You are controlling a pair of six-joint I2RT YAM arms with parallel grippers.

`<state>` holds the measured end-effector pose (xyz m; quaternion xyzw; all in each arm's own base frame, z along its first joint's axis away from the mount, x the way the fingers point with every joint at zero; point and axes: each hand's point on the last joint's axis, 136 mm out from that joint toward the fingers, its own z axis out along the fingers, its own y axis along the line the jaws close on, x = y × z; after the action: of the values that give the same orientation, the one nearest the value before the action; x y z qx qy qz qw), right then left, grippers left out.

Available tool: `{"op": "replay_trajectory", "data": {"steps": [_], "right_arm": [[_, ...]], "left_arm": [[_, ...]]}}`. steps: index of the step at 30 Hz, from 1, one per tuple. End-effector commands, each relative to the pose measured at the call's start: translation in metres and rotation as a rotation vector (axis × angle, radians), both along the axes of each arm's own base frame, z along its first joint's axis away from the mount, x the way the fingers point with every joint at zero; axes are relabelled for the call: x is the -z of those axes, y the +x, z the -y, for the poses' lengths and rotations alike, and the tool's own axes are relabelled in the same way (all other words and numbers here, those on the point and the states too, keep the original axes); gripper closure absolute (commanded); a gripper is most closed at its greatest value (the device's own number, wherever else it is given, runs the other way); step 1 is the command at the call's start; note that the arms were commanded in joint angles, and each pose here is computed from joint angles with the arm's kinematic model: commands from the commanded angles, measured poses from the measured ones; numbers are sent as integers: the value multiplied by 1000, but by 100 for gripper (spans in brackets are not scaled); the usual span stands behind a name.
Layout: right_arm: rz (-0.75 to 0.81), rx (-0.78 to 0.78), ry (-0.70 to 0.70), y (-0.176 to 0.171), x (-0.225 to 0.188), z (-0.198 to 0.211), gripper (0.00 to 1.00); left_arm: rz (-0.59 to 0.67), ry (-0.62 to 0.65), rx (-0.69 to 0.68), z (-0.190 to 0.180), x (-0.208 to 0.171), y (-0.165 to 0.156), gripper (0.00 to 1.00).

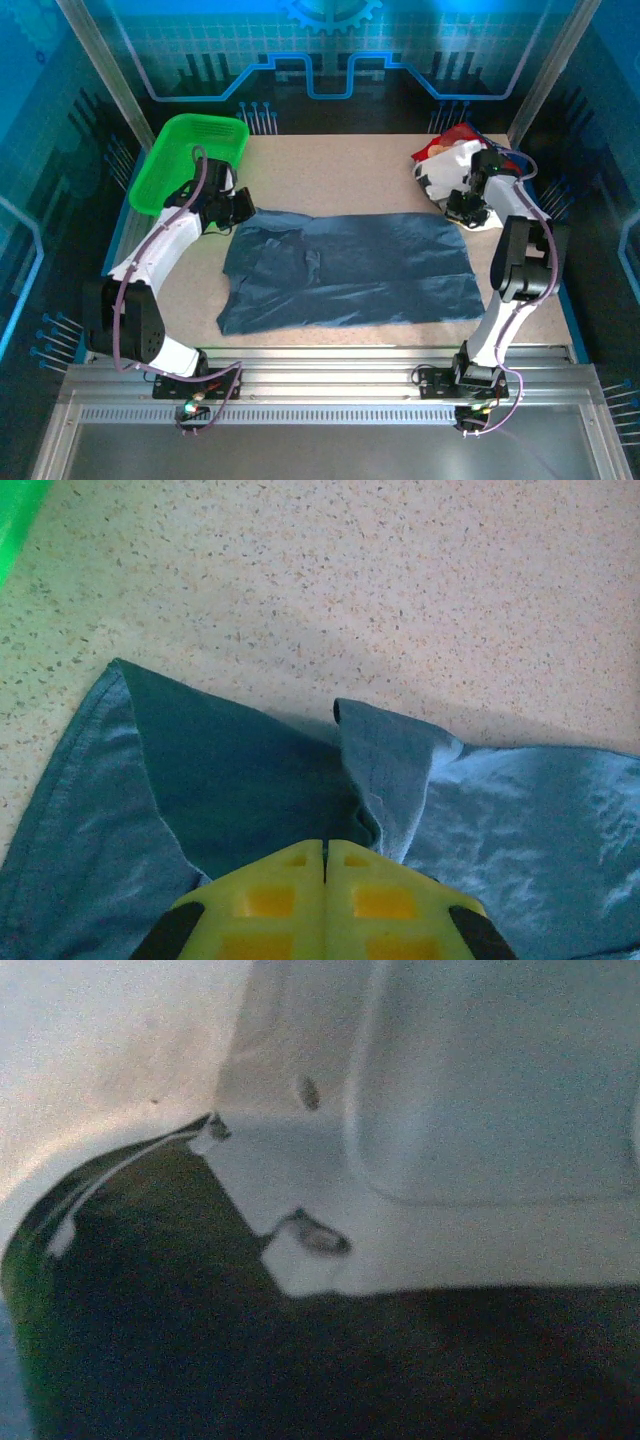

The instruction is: Fold and stack the t-shirts

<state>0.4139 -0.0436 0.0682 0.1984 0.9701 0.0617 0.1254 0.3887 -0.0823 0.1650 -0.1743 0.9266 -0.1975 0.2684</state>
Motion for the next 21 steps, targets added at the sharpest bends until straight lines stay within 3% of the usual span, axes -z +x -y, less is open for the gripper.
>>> {"op": "replay_trajectory", "data": {"steps": [1,6,12,16,21], "right_arm": [[-50,-4,22,2,20,2,78],[6,-26,56,9,-6,-4,43],[154,-52,27,10,-81,4,20],[213,-59,-108,25,-109,32,13],[219,-84,-266,58,-113,68,12]], "left_arm": [[-3,-23,4,0,1,-1,100],[-7,-17,1,-2,0,-7,100],[33,-20,4,-2,-20,-11,100],[67,-34,2,-1,-33,-12,100],[124,-50,21,2,-57,-16,100]]}}
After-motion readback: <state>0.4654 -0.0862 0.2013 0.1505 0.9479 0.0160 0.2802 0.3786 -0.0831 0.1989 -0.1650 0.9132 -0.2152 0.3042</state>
